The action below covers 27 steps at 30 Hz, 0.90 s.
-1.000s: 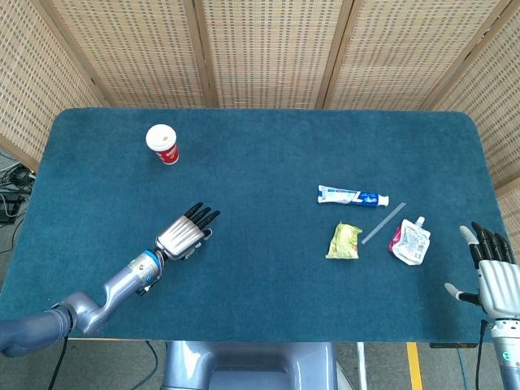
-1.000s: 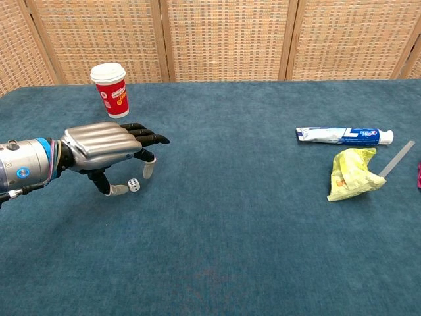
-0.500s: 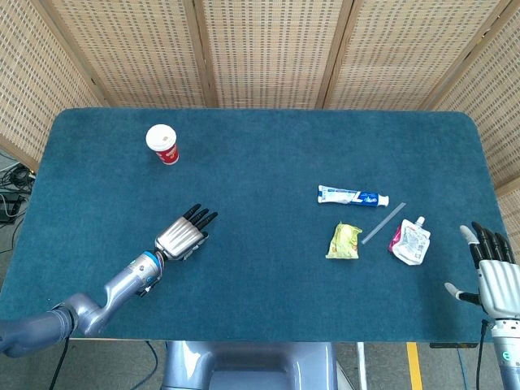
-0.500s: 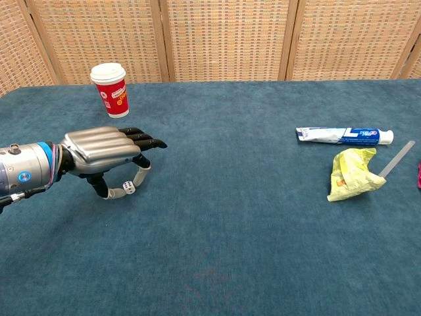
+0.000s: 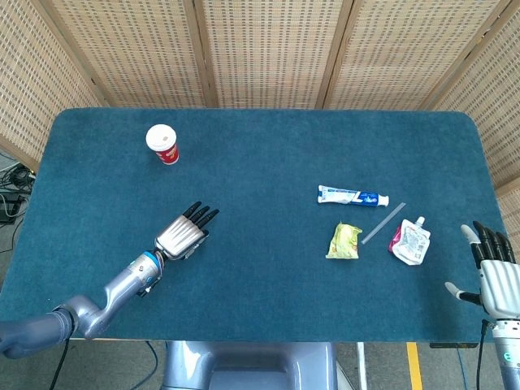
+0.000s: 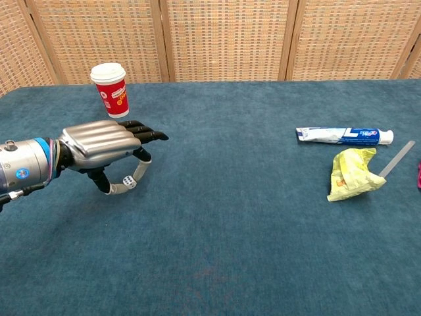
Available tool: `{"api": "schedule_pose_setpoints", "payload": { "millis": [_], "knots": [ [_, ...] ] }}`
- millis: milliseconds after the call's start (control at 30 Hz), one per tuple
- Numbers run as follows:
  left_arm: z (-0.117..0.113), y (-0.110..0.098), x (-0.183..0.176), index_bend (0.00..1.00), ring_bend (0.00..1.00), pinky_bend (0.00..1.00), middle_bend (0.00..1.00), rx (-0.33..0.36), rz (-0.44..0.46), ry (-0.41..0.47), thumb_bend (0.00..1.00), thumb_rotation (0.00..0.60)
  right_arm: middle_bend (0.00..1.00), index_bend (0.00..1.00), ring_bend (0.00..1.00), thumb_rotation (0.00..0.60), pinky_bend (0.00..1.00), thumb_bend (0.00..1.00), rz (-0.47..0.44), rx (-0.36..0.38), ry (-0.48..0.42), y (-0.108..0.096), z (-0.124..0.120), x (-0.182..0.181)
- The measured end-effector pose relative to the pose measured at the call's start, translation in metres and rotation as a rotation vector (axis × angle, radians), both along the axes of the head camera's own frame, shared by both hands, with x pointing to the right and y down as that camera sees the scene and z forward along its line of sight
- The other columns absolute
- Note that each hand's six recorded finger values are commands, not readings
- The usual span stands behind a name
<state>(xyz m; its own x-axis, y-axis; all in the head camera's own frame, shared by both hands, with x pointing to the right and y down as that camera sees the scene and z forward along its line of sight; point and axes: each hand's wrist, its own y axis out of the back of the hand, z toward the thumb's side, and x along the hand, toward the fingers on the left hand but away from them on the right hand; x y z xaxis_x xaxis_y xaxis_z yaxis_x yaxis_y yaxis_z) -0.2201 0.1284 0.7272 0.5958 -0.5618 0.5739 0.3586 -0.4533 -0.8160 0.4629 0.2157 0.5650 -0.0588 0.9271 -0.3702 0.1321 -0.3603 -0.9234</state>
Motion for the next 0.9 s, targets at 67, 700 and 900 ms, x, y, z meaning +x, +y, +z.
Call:
{"api": "schedule_pose_setpoints", "payload": {
  "millis": [67,700,900],
  "knots": [
    [-0.007,-0.004,0.001,0.63,0.0,0.02,0.0,0.016,-0.005,0.019,0.37,0.6,0.0,0.07,0.0,0.6,0.0,0.06,-0.001,0.001,-0.001,0.0,0.0,0.0],
    [-0.083,-0.062,0.033,0.35,0.0,0.0,0.0,0.099,-0.119,0.17,0.37,0.6,0.0,0.07,0.0,0.6,0.0,0.06,0.001,0.004,-0.015,-0.001,-0.003,0.0],
    [-0.083,-0.062,0.035,0.06,0.0,0.0,0.0,0.102,-0.126,0.149,0.36,0.6,0.0,0.07,0.0,0.6,0.0,0.06,0.002,0.007,-0.017,-0.001,-0.004,0.0]
  ]
}}
